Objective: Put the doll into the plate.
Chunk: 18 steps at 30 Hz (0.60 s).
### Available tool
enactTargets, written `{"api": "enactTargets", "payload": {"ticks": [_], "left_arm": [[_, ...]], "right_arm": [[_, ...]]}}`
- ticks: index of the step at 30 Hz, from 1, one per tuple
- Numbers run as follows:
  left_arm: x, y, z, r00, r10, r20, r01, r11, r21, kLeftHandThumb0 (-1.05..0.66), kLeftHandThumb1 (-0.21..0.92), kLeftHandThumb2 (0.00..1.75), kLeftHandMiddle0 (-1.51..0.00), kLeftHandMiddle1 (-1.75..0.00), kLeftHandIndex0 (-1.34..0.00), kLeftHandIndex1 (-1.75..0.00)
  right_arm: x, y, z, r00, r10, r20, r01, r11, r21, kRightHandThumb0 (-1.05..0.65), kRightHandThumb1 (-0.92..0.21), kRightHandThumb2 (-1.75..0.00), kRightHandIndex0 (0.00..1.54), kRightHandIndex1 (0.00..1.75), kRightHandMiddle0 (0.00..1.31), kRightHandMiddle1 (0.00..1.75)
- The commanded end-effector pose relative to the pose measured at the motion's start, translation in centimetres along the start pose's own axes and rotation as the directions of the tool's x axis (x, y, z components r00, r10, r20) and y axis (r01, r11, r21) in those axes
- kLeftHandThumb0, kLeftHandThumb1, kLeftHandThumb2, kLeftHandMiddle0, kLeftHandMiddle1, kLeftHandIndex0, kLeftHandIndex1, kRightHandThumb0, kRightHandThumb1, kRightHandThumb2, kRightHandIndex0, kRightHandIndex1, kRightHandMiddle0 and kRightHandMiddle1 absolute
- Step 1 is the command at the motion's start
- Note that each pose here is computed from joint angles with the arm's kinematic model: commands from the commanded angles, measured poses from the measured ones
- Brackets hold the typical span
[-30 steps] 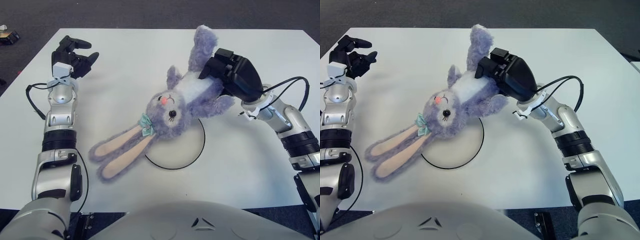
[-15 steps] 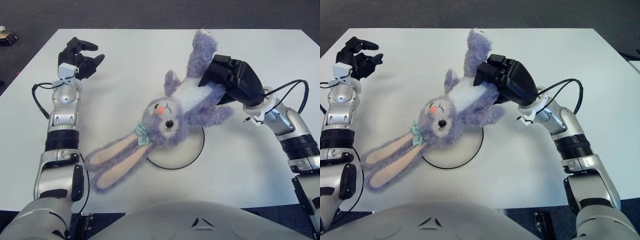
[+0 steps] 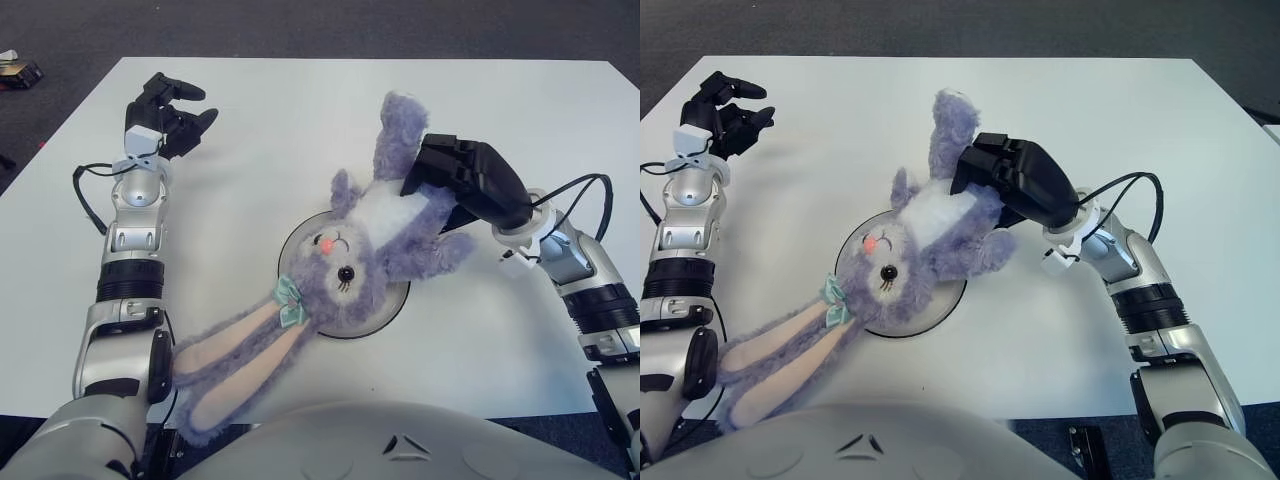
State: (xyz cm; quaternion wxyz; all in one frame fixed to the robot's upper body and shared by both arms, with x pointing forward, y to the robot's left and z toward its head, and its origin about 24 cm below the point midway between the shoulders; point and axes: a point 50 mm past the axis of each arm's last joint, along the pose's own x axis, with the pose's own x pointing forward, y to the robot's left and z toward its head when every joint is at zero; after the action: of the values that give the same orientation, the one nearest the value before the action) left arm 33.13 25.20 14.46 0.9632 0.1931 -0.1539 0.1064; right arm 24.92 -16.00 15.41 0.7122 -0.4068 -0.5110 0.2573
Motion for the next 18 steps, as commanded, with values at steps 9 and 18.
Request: {"api": "enactTargets", "payload": {"ticks": [9,18], "left_arm": [[0.0,-0.4,0.6,1.000,-0.019,0.024,0.019,1.000,0.002,-0.01,0.92,0.12,-0.76,-1.07,-0.45,-1.36],[0.0,-0.5,0.6,0.999,-0.022,0.025,0.022,1.000,0.000,-0.01,0.92,0.13,-0.75,-1.08,-0.44,-1.37]], "right_arm": [[-0.6,-1.5,0.9,1.000,0.017,0.020,-0.017,1.000,-0.024,-0.20,-0.92,-0.15,0.63,1.66,0.51,1.75],[-0.6,-1.7,1.2,0.998,0.055,0.019,-0.055,0.998,-0.011,-0.20,-0.92,-0.14,0.63,1.65,0.50,1.75]]}}
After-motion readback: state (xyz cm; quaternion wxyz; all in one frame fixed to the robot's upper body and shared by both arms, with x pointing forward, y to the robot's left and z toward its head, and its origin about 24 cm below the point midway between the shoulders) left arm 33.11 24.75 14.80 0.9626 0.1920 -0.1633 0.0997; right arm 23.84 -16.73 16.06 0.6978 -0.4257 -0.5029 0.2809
